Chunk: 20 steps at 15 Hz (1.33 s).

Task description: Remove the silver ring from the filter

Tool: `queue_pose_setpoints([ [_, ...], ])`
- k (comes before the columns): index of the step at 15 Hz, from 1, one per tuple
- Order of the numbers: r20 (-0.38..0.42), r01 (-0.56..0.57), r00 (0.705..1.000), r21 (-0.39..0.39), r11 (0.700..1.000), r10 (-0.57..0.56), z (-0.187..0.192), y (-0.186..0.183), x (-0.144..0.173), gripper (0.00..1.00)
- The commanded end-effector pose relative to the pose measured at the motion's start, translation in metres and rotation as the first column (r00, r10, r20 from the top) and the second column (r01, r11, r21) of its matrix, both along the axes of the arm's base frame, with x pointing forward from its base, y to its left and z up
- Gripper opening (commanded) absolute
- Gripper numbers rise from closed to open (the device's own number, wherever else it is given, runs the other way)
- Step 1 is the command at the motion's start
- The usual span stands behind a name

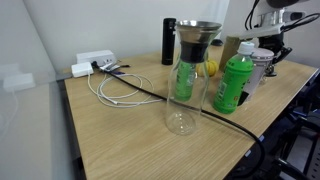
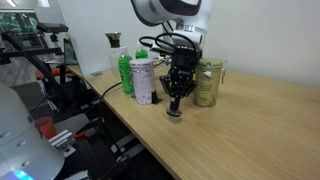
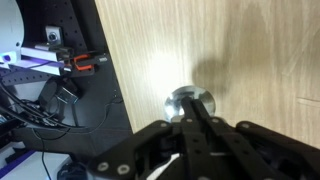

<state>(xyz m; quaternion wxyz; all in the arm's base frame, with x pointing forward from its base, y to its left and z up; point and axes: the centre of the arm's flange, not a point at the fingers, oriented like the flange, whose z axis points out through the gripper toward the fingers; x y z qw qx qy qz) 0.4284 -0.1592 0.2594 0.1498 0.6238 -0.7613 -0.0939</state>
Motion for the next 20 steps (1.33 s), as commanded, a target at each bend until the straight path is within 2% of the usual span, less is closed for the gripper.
queue_pose_setpoints([
  [1,-0.002,-0.002,1.000,0.013,1.000,0.002,-0.010,-0.006,0.014,0.01],
  [8,-0.006,-0.015,1.000,0.035,0.999,0.016,-0.014,-0.004,0.012,0.01],
  [12,-0.015,-0.031,0.999,0.042,0.999,0.032,-0.014,-0.003,0.009,0.36],
  [20,-0.011,-0.071,0.997,0.060,0.996,0.072,-0.007,0.009,0.005,0.90],
])
